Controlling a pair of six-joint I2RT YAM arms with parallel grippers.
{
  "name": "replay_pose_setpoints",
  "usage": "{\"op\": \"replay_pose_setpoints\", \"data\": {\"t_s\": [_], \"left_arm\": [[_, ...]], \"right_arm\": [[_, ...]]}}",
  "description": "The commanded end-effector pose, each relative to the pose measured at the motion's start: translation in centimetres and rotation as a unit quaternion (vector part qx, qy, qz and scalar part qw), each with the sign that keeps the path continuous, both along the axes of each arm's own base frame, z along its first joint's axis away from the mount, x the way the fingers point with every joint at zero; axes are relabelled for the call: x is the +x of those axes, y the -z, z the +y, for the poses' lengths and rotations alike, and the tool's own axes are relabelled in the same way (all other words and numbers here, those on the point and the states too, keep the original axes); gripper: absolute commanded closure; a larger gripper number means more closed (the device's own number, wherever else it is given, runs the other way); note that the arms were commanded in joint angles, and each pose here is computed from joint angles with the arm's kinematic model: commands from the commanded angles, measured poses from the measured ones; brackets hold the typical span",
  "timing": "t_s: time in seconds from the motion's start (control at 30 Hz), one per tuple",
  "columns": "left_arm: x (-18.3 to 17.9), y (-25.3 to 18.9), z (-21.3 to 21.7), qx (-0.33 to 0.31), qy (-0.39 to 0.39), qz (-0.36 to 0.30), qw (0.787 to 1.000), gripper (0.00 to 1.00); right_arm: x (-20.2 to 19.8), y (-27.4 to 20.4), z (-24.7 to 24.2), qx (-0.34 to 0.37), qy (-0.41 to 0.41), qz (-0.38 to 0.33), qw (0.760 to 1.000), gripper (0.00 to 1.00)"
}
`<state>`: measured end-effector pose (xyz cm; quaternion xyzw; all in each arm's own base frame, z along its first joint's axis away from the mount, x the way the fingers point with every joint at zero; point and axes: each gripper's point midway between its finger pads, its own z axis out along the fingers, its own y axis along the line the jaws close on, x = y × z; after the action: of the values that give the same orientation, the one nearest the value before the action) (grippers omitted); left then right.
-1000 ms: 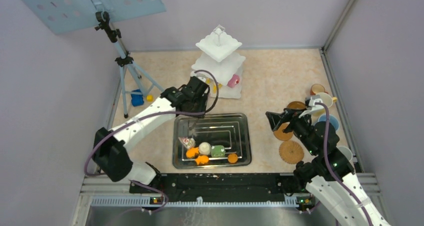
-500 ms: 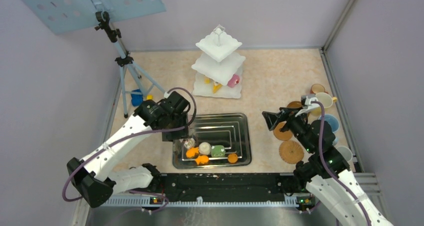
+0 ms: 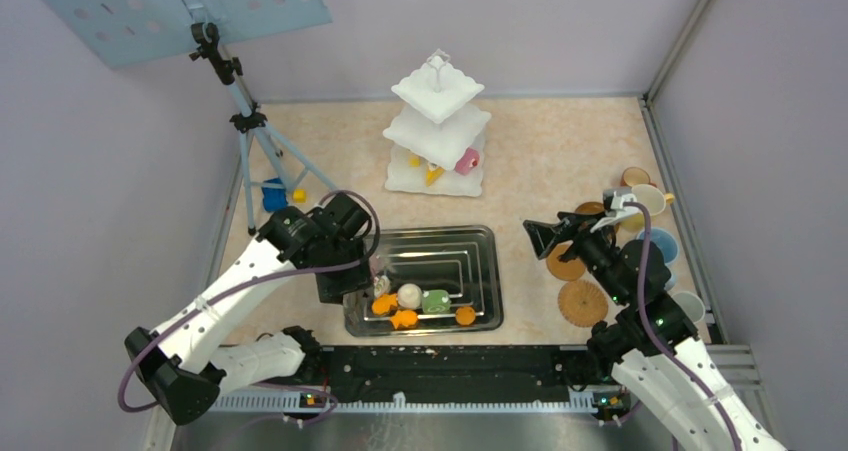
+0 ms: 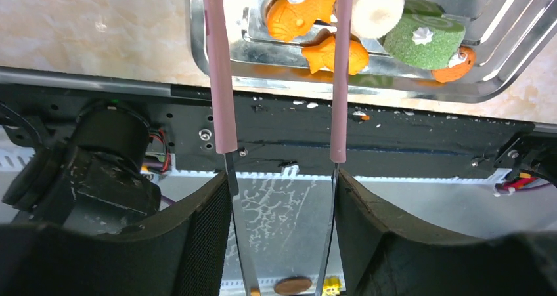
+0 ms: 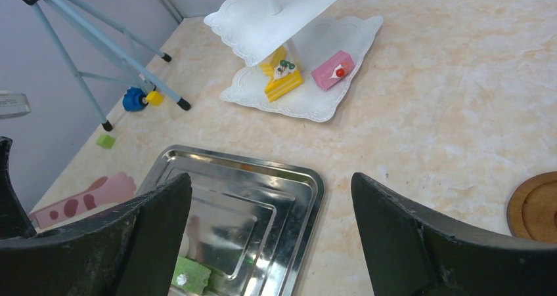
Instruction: Serve the afternoon tea
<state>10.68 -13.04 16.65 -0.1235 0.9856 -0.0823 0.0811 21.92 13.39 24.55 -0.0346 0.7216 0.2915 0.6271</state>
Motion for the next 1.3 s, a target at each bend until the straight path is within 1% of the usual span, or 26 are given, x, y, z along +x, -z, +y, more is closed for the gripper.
{"op": "replay_pose_setpoints", "data": {"t_s": [0.0, 0.3, 0.57, 0.9, 1.17, 1.27], "left_arm": [[-0.1, 0.0, -1.4, -0.026, -0.019, 0.026, 0.999, 0.39], [-0.6, 0.7, -2.9, -0.067, -0.026, 0.044, 0.996, 0.39], [-0.6, 1.1, -3.3, -0.072, -0.025, 0.052, 0.996, 0.38], [-0.5, 2.0, -3.4, -0.061, -0.020, 0.062, 0.996, 0.36], [0.1, 3.1, -3.9, -0.063, -0.008, 0.060, 0.996, 0.37], [0.1, 3.7, -4.1, -0.058, -0.001, 0.073, 0.996, 0.38]], "right_arm": [[0.0, -1.0, 0.3, 0.010, -0.006, -0.015, 1.000, 0.10], [-0.1, -0.7, 0.2, 0.010, -0.004, -0.012, 1.000, 0.10], [-0.1, -0.9, 0.2, 0.012, -0.004, -0.013, 1.000, 0.10], [-0.4, -1.2, -0.2, 0.012, 0.002, -0.017, 1.000, 0.10], [-0.4, -1.3, -0.3, 0.010, 0.004, -0.018, 1.000, 0.10], [-0.3, -1.3, -0.3, 0.010, 0.005, -0.018, 1.000, 0.10]]}}
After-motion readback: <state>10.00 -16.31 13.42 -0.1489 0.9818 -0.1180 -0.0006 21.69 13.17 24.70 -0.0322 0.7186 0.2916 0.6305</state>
